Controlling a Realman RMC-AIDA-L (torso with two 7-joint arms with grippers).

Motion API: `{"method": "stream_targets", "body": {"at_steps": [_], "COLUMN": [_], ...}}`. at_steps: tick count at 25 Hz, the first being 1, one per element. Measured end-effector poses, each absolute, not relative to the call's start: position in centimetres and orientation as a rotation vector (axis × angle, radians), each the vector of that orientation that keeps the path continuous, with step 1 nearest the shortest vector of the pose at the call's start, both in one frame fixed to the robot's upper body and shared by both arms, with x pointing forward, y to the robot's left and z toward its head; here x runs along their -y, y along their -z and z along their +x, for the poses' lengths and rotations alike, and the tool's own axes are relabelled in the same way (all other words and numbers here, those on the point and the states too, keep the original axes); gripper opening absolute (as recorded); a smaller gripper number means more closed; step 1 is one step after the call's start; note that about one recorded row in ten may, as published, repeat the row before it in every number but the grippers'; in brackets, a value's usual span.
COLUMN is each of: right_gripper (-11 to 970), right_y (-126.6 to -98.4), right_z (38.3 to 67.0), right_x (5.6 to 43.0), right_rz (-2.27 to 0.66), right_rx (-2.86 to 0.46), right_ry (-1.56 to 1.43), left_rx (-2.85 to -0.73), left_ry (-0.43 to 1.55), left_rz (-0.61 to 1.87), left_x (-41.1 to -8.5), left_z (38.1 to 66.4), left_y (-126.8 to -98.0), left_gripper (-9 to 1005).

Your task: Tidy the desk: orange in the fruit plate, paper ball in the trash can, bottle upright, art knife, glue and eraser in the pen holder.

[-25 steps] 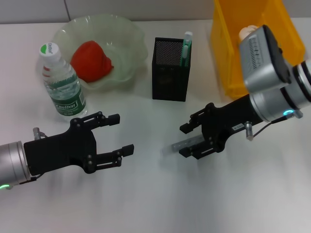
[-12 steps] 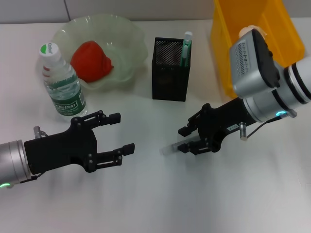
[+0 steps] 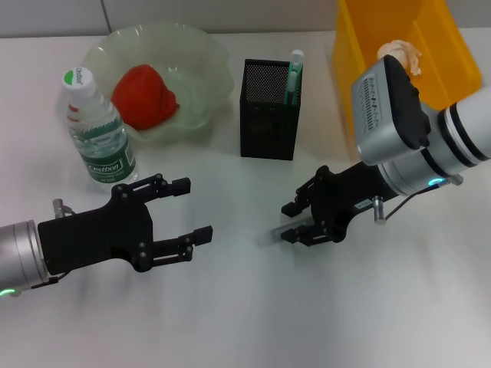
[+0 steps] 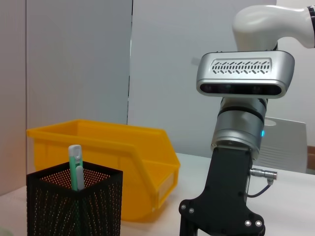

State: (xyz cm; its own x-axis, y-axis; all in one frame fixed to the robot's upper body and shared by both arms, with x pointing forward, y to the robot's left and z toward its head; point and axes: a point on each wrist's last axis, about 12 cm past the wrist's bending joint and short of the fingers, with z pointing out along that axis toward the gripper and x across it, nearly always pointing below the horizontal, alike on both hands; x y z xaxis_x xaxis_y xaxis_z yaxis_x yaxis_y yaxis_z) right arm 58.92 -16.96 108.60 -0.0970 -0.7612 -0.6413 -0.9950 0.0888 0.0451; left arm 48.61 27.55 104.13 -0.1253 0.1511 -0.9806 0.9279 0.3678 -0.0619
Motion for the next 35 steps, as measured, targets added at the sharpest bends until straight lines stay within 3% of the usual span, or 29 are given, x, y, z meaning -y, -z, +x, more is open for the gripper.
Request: {"method": "stream_targets", "body": {"at_steps": [19,28,35], "right_gripper": [332,146,147], "right_y": [-108.0,-108.4,-109.2], "right_z": [58.9,59.0,58.6], "right_x": [16.3,16.3,17.7], "right_rz": [-1.777,-1.737,-1.559], "right_rx": [-1.903,-1.891,-1.843], "right_ry": [-0.603,-0.625,-0.683], "left_rx": [-1.542,-1.54,-1.537], "left_ry": [0.918,0.921,0.926], "left_rz": [1.001,1.0,1.0], "left_x": [-27.5,-27.5,-27.6], "left_z": [48.7,48.6,48.5], "left_y": [-104.4,-104.4,-104.4], "left_gripper": [799,799,799]}}
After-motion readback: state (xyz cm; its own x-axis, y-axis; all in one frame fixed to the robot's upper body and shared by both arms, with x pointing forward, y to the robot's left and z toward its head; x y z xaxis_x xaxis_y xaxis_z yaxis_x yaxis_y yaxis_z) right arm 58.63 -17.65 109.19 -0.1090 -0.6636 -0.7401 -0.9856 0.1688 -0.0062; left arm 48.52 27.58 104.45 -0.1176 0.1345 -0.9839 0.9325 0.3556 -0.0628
